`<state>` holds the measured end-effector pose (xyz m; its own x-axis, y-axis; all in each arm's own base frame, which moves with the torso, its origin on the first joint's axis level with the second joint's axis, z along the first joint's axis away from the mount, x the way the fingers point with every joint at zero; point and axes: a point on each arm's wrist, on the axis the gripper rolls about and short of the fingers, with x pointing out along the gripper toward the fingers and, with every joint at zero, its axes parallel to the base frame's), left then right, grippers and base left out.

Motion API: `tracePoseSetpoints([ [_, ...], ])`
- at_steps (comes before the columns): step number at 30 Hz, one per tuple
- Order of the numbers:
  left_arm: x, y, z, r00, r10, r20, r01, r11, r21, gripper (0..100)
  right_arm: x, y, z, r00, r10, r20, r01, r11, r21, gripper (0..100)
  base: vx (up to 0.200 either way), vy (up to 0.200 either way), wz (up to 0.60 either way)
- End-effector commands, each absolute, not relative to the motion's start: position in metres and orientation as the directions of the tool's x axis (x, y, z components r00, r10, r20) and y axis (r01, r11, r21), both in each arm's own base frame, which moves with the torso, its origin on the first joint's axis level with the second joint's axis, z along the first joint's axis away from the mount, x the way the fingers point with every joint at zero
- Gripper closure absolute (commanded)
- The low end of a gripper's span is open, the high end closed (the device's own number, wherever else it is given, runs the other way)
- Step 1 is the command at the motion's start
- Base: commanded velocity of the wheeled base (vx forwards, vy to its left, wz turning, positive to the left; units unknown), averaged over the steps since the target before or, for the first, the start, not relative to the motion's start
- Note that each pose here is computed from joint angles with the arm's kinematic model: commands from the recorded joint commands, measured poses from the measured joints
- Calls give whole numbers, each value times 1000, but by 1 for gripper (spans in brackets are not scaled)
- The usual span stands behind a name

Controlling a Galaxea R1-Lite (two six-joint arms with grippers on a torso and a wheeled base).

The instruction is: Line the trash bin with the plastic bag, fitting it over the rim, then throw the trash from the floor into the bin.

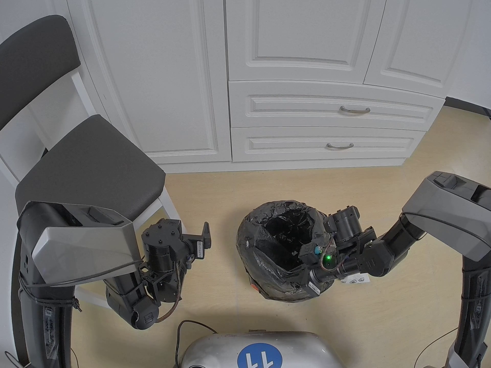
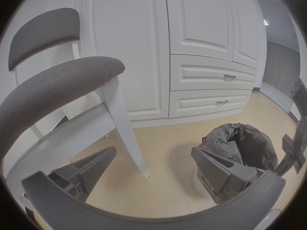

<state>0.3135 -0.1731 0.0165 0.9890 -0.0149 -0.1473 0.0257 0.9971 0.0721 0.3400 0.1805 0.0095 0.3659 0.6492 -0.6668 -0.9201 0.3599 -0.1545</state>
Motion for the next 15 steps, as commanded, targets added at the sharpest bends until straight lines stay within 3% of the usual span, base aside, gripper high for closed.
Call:
tracePoseSetpoints([
  [1, 314, -173, 16, 989, -12, -147, 23, 997, 71, 0, 337, 183, -4, 343, 632, -695, -928, 342, -148, 100, 0, 0, 0],
  [9, 314, -167, 14, 988, 2, -157, 10, 997, 77, 0, 329, 181, -12, 329, 601, -728, -940, 279, -195, 100, 0, 0, 0],
  [15, 314, -167, 15, 988, 2, -155, 10, 997, 76, 0, 329, 186, -27, 341, 556, -758, -935, 284, -212, 100, 0, 0, 0],
])
